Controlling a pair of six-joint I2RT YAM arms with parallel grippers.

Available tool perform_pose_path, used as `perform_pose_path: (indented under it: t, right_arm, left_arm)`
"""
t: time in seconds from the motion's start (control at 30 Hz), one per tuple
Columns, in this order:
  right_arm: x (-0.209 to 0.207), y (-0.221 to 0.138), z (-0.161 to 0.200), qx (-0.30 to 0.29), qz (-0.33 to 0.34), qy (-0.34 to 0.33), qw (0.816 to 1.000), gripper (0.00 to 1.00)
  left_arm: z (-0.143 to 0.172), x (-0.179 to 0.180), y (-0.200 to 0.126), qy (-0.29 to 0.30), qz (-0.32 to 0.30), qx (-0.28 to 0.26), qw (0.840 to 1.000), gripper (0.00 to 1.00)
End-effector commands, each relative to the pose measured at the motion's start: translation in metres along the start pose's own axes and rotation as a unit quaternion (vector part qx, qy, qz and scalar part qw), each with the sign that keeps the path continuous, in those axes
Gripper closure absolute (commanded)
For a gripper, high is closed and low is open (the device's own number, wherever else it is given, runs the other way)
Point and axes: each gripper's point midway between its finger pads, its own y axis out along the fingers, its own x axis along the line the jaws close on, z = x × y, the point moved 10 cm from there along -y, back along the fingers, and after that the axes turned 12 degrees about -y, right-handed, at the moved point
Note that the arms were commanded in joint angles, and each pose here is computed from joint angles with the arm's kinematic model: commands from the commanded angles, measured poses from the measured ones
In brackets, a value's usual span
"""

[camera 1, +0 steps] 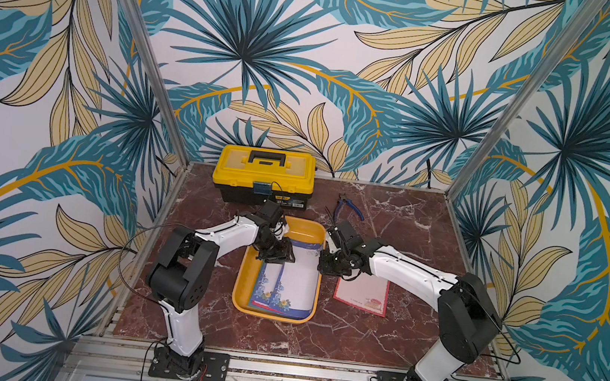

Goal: Take out the stationery paper from the storage box
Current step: Pick up the stationery paper from the storage box.

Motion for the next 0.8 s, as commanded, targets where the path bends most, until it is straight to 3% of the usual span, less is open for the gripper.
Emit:
perform_pose_path:
  t: [0.0, 0.47, 0.77]
  right_arm:
    - [-0.002, 0.012, 0.006, 0.018, -0.002, 0.003, 1.0, 0.83]
    - [0.0, 0.011, 0.004, 0.017, -0.006, 0.0, 1.0, 0.83]
    - [0.002, 0.007, 0.0, 0.012, -0.002, -0.006, 1.0, 0.82]
  left_arm:
    - [0.001, -0.006, -0.007, 0.006, 0.035, -0.004, 0.999, 0.54]
    - [0.0, 0.006, 0.008, -0.005, 0.019, 0.011, 1.0, 0.55]
    - [-0.001, 0.008, 0.008, -0.001, 0.011, 0.004, 1.0, 0.77]
